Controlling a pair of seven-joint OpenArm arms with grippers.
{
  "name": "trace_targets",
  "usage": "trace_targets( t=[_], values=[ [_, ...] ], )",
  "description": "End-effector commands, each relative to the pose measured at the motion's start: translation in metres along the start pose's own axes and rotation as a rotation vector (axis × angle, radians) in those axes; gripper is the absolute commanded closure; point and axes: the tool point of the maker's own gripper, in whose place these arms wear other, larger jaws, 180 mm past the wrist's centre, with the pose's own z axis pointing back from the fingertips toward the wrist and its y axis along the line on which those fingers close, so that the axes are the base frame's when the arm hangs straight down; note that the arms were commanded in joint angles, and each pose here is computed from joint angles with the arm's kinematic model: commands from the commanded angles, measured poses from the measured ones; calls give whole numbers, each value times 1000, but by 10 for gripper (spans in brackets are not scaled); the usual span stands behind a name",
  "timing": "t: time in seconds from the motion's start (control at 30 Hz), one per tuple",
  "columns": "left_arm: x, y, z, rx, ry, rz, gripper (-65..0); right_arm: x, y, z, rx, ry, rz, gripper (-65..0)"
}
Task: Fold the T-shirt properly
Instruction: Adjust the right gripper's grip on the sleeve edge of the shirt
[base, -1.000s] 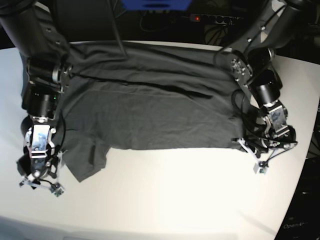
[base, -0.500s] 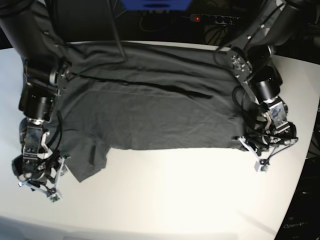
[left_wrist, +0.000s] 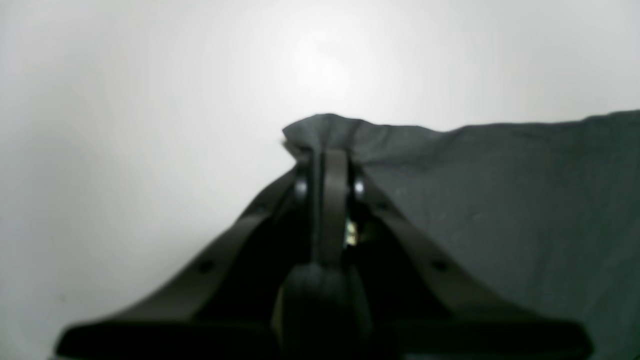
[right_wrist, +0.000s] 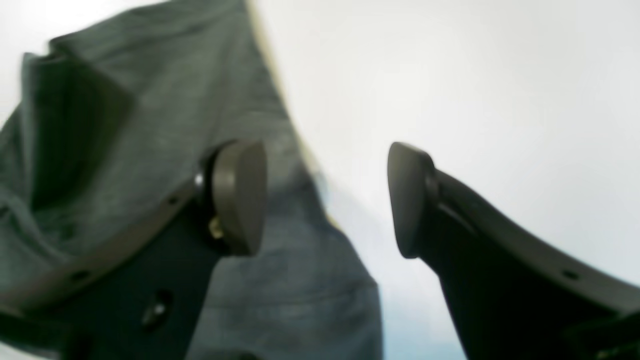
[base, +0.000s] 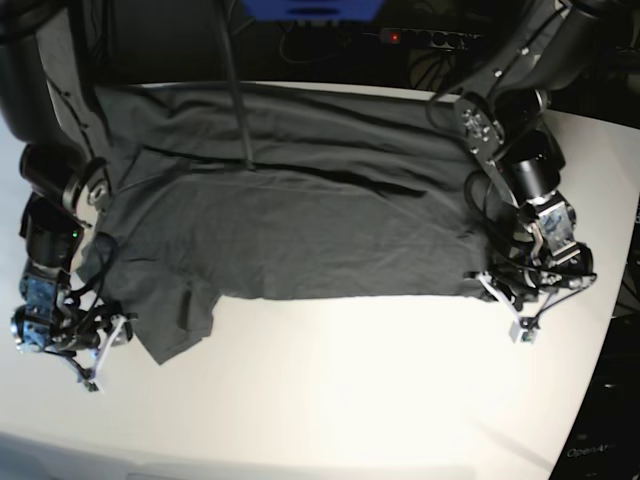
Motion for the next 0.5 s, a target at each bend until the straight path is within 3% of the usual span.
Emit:
trace_targets(
  t=[0.0, 0.47],
  values=[
    [-29, 5, 0, 28, 134, -25, -28, 22, -14, 10, -26, -63, -9, -382],
    [-37, 5, -1, 27, 146, -24, -28, -8, 18, -10, 37, -76, -65, -382]
  ],
)
